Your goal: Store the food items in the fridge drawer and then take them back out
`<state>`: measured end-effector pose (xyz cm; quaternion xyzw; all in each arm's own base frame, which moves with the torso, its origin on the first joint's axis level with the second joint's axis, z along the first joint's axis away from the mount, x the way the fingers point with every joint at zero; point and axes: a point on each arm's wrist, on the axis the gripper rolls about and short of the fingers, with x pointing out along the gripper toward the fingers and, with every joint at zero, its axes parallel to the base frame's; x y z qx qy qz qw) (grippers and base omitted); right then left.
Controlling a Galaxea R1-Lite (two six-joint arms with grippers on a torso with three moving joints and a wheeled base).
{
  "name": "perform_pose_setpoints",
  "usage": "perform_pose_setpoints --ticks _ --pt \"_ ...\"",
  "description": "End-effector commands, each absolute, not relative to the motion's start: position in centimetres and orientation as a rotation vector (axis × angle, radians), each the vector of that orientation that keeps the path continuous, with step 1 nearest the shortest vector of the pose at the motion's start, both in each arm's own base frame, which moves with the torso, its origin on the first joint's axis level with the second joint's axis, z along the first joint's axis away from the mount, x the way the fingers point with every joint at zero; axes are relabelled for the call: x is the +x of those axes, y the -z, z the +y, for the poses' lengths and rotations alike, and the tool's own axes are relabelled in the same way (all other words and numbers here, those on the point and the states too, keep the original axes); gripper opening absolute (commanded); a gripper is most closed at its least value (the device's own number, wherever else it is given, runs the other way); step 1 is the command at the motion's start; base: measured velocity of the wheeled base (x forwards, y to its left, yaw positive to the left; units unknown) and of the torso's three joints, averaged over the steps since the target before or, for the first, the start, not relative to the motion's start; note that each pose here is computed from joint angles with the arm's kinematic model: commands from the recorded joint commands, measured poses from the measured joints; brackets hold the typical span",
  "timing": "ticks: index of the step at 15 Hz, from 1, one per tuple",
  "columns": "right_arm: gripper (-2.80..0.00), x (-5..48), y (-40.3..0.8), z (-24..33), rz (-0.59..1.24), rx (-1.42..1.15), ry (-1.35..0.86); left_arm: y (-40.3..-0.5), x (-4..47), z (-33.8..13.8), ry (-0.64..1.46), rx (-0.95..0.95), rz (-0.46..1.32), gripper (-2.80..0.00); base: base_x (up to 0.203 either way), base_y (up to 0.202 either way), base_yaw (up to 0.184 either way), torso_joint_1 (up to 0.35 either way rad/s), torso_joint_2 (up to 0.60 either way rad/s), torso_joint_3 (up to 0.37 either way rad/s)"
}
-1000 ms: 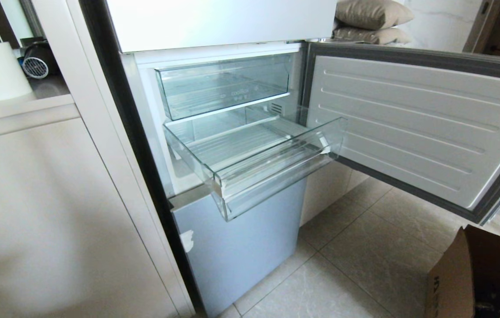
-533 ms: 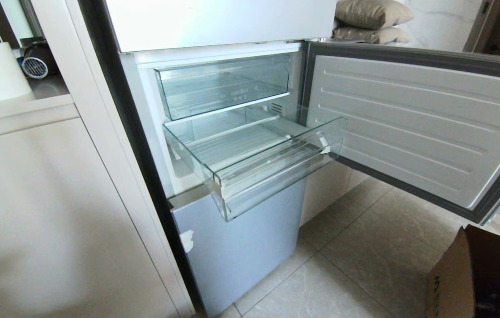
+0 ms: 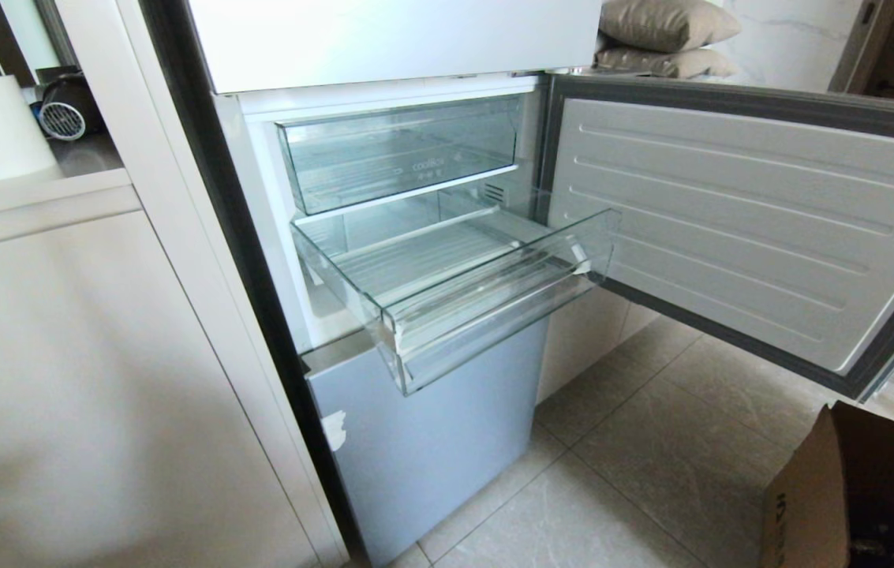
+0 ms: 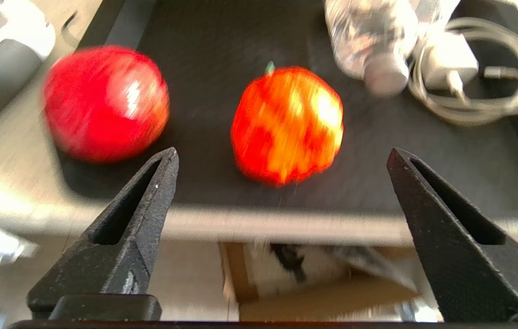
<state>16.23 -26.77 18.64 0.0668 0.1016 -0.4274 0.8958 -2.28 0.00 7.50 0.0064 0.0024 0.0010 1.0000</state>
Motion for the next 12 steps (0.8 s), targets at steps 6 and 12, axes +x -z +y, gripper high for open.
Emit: perform_pose_setpoints --ticks 6,12 --pt "0.0 19.2 -16.2 -31.7 0.156 0.127 0.856 -7.5 -2.3 0.0 -0.003 0.014 0.006 -2.8 0.0 0.0 0.0 0.0 0.0 0.0" --pt "0.0 20.1 -14.2 -33.0 0.19 0.153 0.849 -7.5 -2.3 0.0 -0.003 0.013 0.006 -2.8 0.0 0.0 0.0 0.0 0.0 0.0"
